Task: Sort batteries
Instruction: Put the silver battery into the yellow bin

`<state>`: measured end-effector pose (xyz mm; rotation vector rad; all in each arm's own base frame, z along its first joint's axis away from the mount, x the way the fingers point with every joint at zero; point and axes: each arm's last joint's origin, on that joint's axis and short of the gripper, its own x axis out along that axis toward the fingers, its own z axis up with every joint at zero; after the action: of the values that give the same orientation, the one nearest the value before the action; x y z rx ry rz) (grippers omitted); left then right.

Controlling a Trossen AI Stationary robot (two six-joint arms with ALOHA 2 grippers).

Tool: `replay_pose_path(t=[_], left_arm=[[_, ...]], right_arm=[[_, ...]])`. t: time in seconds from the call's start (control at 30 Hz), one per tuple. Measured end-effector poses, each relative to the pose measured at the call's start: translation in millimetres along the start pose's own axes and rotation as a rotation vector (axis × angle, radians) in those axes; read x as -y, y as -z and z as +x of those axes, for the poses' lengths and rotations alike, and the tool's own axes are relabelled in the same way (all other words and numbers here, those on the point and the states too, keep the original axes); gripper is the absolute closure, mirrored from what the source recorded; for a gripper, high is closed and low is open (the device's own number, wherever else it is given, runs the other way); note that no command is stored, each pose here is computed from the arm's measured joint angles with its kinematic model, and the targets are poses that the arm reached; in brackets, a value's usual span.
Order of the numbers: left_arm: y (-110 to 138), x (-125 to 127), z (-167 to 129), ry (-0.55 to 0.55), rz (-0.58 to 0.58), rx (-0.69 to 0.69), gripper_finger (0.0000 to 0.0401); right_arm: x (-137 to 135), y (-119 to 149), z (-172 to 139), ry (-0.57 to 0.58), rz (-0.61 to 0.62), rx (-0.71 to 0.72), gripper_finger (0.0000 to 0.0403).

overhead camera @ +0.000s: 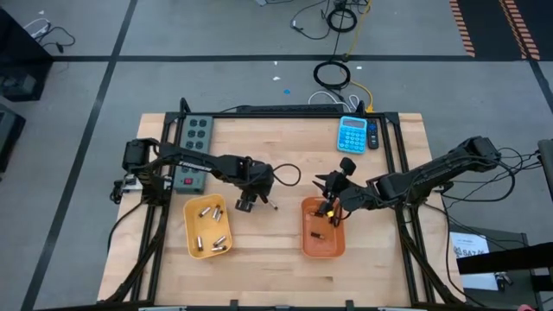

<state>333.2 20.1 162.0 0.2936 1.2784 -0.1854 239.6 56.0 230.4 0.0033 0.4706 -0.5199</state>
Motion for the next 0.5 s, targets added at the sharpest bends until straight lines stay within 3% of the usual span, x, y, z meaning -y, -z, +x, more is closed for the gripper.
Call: replay_pose_path(t=[0.1,0.27,0.5], left_arm=[[1.1,0.5,8.8,0.011,0.000,-0.028,0.0258],[1.0,0.6,21.8,0.019,0.002,-0.049,0.0351],[-5.7,-2.8,11.3,-0.006,0.001,-0.044,0.0350]], right_arm=[[-2.0,0.7,-1.8,-0.010,0.000,0.001,0.0323],[-2.0,0.9,-1.9,-0.008,0.008,0.000,0.0323],[-1.7,1.3,-1.9,-0.004,0.029,-0.004,0.0323]])
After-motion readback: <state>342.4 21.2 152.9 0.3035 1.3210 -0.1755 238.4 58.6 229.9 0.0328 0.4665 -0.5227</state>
